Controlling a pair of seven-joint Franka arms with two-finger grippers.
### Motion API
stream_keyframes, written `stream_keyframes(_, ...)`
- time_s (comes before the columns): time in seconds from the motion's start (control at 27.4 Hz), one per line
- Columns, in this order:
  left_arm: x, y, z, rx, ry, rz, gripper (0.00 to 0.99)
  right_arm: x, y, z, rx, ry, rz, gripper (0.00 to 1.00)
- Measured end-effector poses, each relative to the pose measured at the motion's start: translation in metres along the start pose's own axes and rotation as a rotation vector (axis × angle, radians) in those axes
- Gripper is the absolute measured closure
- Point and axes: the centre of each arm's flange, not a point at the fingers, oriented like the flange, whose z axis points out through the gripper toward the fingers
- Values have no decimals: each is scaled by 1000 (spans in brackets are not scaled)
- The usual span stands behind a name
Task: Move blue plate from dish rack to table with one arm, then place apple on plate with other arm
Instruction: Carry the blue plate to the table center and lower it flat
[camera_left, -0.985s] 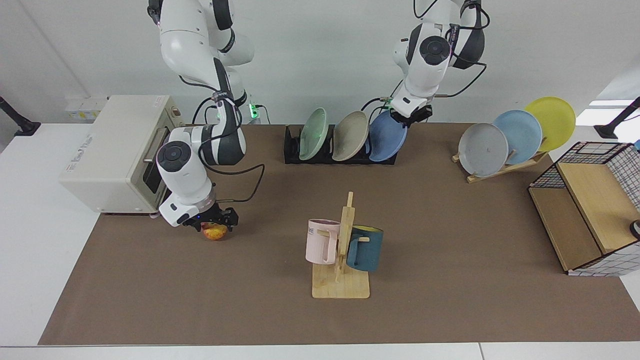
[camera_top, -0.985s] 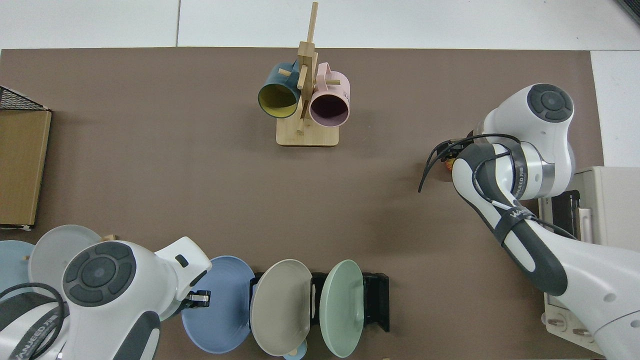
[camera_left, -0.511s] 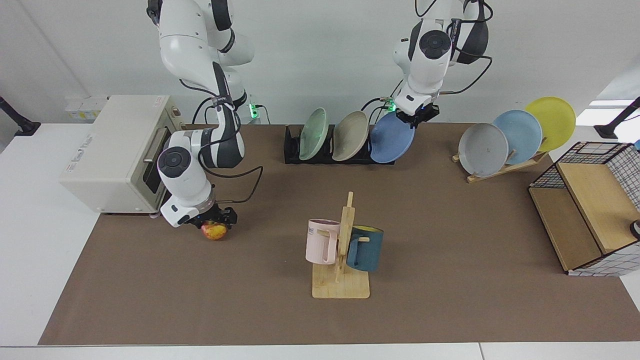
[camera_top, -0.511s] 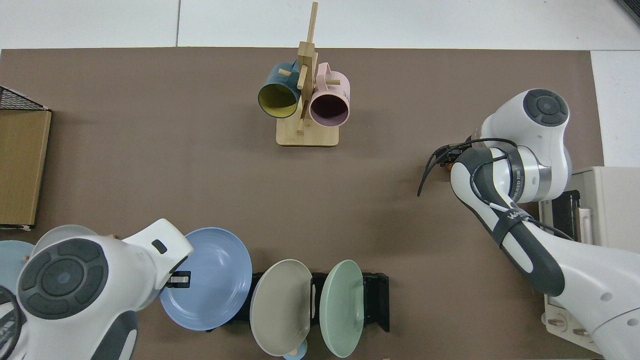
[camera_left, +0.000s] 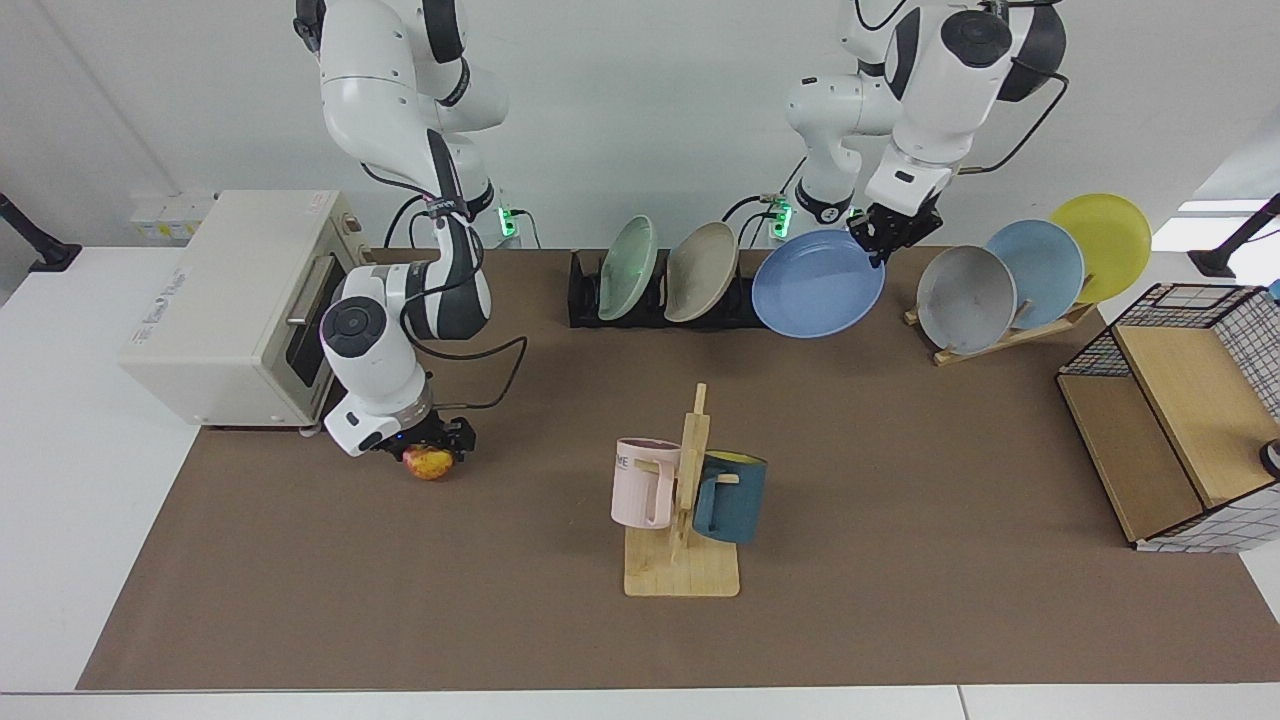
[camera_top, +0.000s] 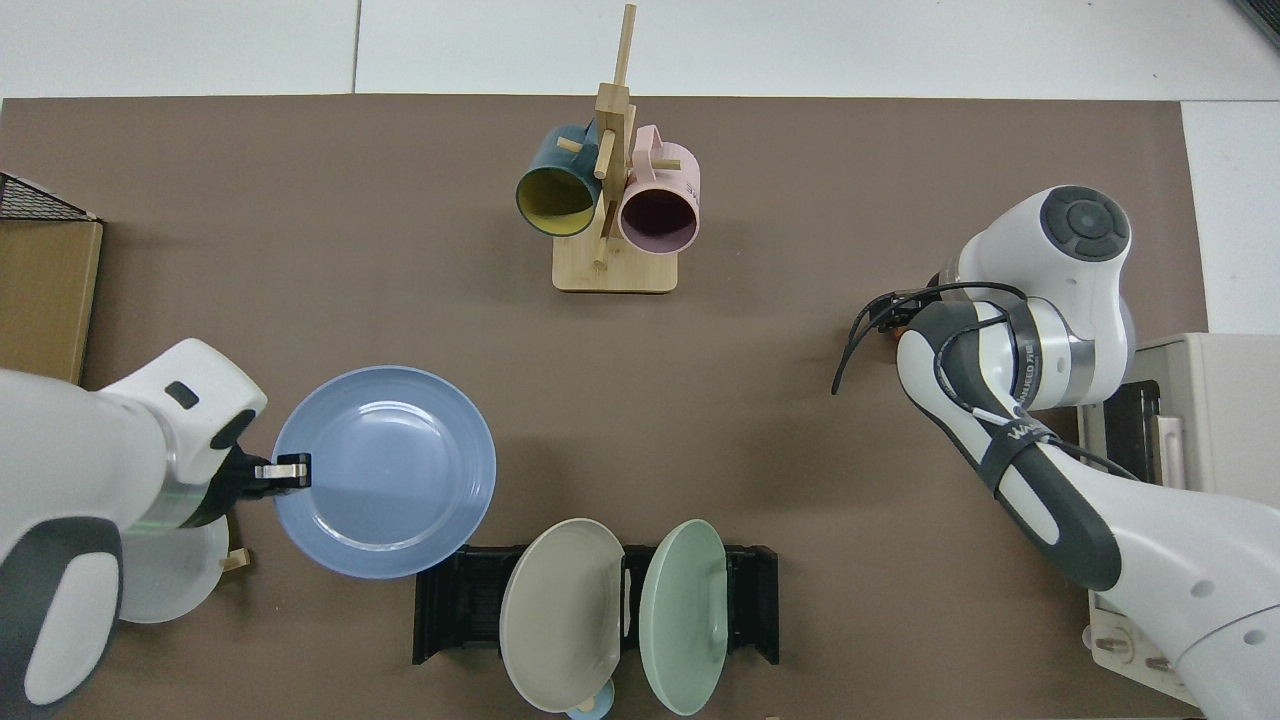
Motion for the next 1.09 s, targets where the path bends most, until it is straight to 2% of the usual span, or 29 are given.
stream_keyframes(0.26, 51, -11, 38, -107, 17, -38, 943, 0, 0, 1, 0, -2, 0, 9)
stream_keyframes(0.4, 68, -3, 69, -185, -7, -79, 943, 0, 8, 1, 0, -3, 12, 216)
stream_keyframes(0.88, 89, 34, 149, -298, -108, -154, 943, 0, 12, 1, 0, -5, 19, 216)
stream_keyframes(1.09, 85, 62, 176, -310, -85, -144, 943, 2, 10, -13, 2, -12, 15, 216)
